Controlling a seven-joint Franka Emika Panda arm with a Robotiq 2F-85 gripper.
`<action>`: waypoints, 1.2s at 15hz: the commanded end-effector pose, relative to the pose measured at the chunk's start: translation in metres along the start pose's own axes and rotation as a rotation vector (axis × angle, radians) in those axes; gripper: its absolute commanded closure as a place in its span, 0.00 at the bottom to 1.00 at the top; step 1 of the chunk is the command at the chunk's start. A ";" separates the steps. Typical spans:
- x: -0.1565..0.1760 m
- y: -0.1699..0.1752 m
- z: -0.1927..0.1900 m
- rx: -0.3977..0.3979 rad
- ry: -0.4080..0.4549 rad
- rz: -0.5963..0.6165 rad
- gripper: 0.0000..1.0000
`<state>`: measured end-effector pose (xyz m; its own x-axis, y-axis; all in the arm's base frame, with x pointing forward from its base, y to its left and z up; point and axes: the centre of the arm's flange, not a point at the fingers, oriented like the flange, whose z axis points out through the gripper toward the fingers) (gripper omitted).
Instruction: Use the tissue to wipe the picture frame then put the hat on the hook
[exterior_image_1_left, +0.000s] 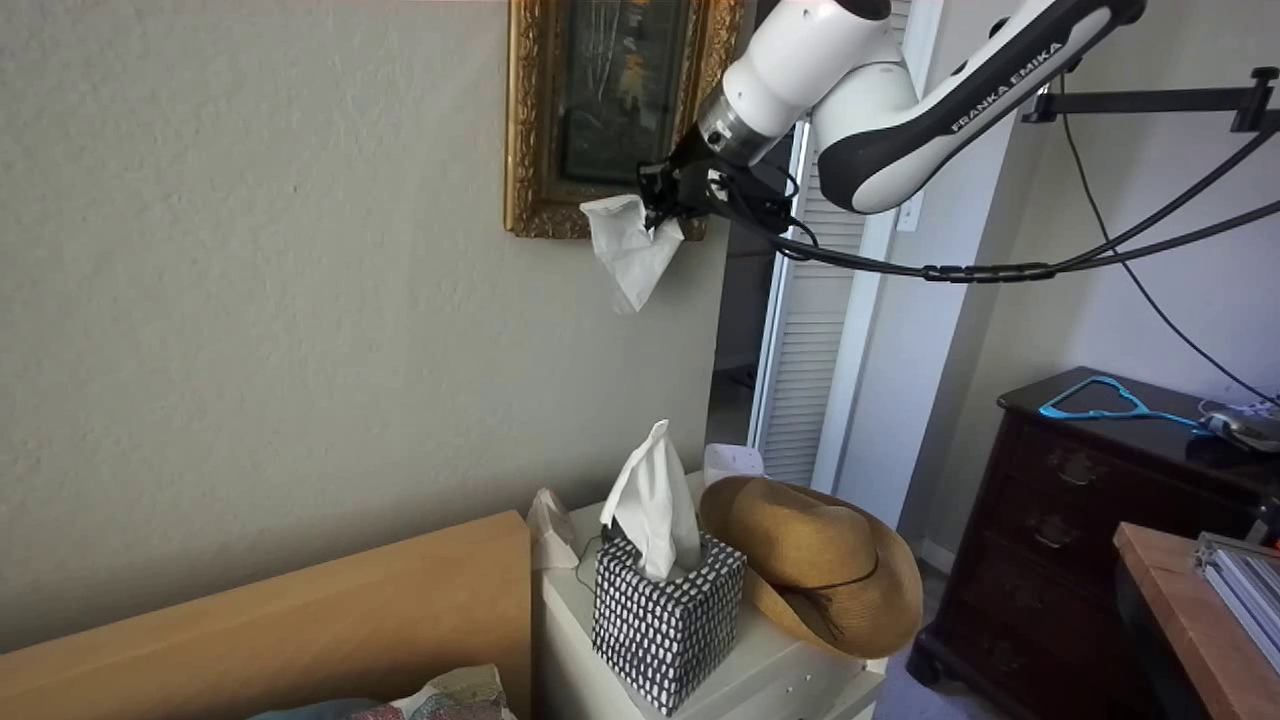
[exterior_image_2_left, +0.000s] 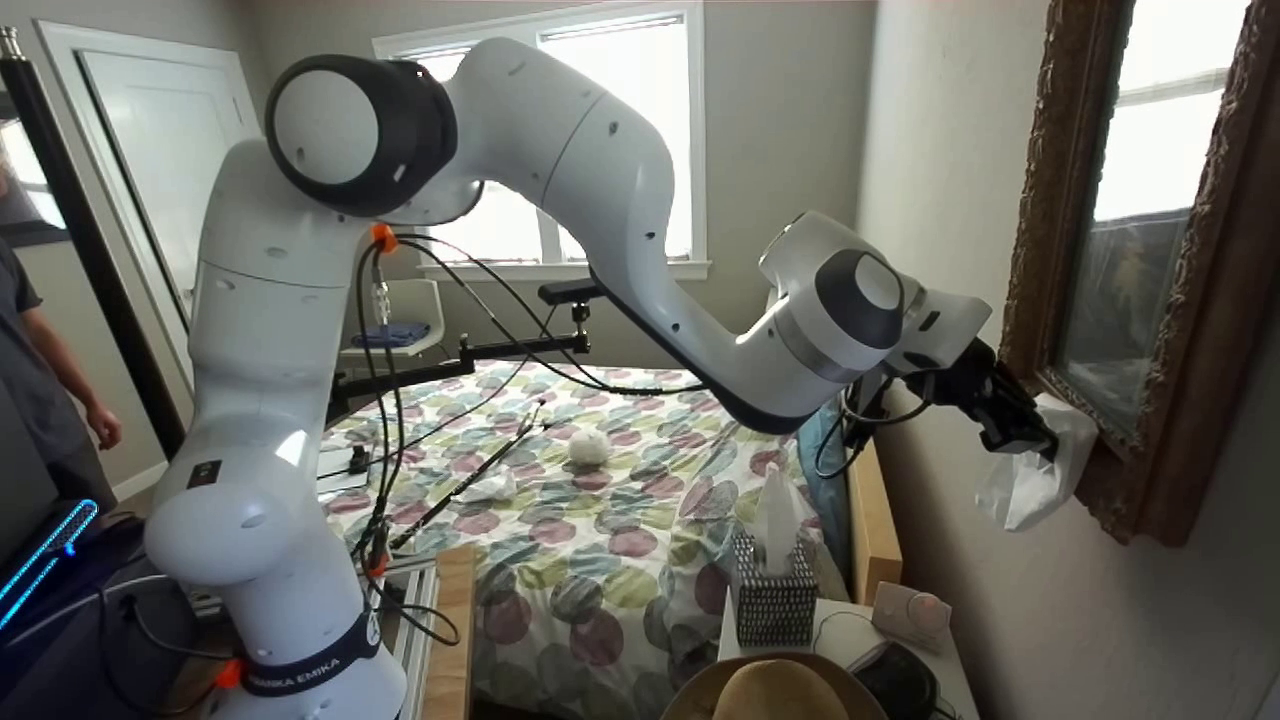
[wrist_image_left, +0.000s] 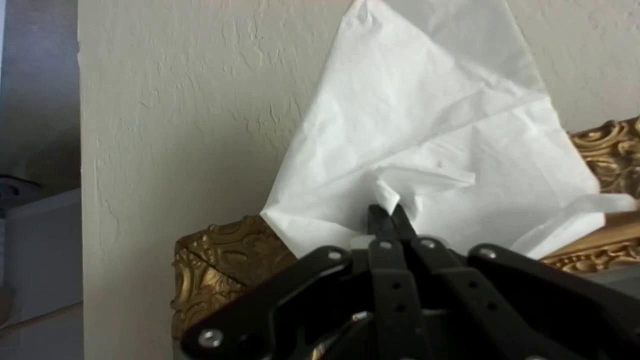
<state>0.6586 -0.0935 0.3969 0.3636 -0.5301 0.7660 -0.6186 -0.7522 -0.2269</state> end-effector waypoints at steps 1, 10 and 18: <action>0.000 -0.022 -0.002 0.010 0.004 -0.029 1.00; -0.032 -0.088 -0.031 0.128 -0.008 -0.142 1.00; -0.025 -0.082 -0.018 0.102 -0.016 -0.142 1.00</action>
<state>0.6751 0.0028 0.4060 0.4575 -0.4169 0.7854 -0.4653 -0.8649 -0.1881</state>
